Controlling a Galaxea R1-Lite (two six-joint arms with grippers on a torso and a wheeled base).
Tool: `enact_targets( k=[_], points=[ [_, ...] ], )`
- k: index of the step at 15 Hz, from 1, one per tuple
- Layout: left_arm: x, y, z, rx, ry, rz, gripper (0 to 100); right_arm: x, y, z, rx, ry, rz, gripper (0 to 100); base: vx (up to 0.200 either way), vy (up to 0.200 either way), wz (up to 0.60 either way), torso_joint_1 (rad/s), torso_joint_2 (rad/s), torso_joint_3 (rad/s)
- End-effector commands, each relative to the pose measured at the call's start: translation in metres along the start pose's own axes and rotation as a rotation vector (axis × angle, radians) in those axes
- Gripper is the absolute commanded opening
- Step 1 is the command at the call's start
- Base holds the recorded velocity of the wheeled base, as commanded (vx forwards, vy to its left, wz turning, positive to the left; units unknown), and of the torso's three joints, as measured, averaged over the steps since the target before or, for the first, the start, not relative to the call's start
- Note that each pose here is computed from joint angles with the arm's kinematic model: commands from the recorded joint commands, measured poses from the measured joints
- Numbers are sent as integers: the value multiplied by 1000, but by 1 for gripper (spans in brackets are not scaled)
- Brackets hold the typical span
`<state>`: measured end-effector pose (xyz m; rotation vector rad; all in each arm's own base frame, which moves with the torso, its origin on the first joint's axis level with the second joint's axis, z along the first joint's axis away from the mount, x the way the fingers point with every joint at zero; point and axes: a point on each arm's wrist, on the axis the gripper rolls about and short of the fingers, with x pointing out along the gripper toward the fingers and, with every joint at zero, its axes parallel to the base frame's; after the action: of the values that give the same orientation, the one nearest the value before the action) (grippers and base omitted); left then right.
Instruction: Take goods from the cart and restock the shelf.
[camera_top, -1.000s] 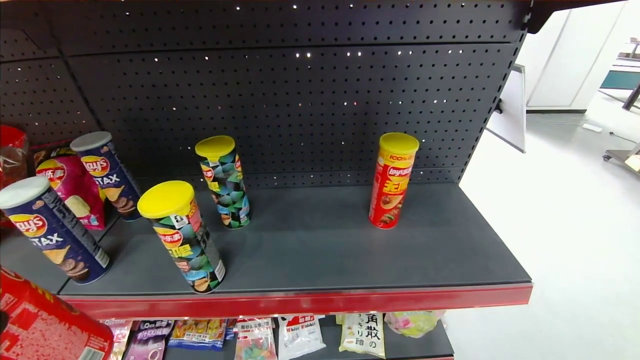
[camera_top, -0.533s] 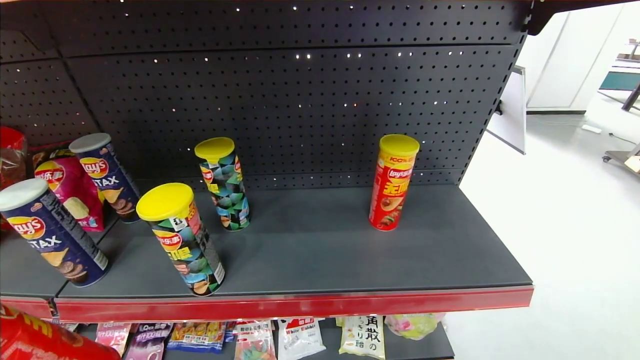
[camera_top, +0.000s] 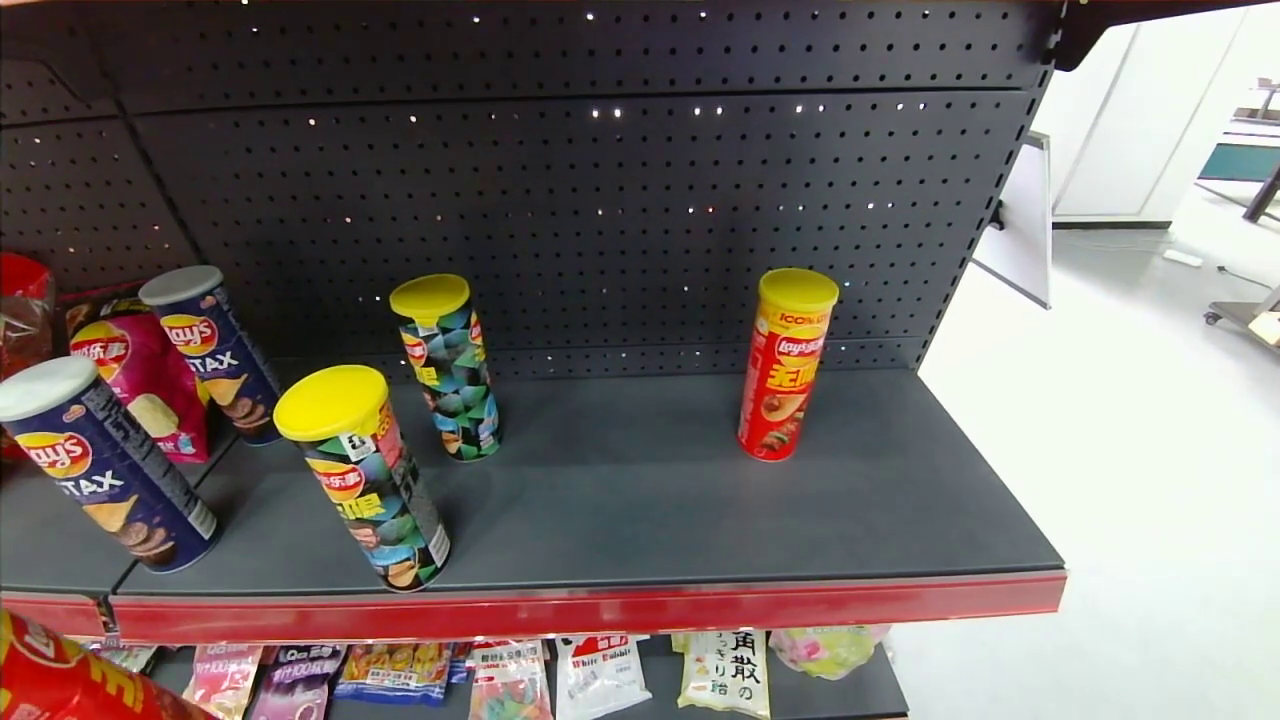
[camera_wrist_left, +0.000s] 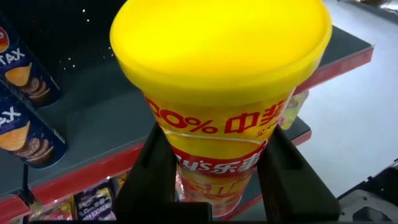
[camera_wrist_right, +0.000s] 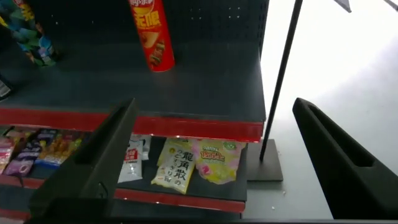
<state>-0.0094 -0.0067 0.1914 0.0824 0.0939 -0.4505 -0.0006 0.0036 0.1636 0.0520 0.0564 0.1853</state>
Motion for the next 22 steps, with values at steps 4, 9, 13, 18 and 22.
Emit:
enact_targets(
  k=[4,9,13,18,22],
  points=[
    [23,8,3,-20,96,-23,0,155,-13,26,80,258,304,100,0,0,0,0,0,0],
    [37,14,10,-30,130,-27,0,254,-25,2,-15,183,537,100,0,0,0,0,0,0],
    [42,16,9,-37,153,-31,0,309,-33,2,-76,137,637,100,0,0,0,0,0,0],
    [43,16,11,-28,134,-31,0,332,-36,-6,-95,132,708,100,0,0,0,0,0,0],
    [44,16,10,-10,140,-30,0,343,-36,-12,-117,124,745,100,0,0,0,0,0,0]
  ],
)
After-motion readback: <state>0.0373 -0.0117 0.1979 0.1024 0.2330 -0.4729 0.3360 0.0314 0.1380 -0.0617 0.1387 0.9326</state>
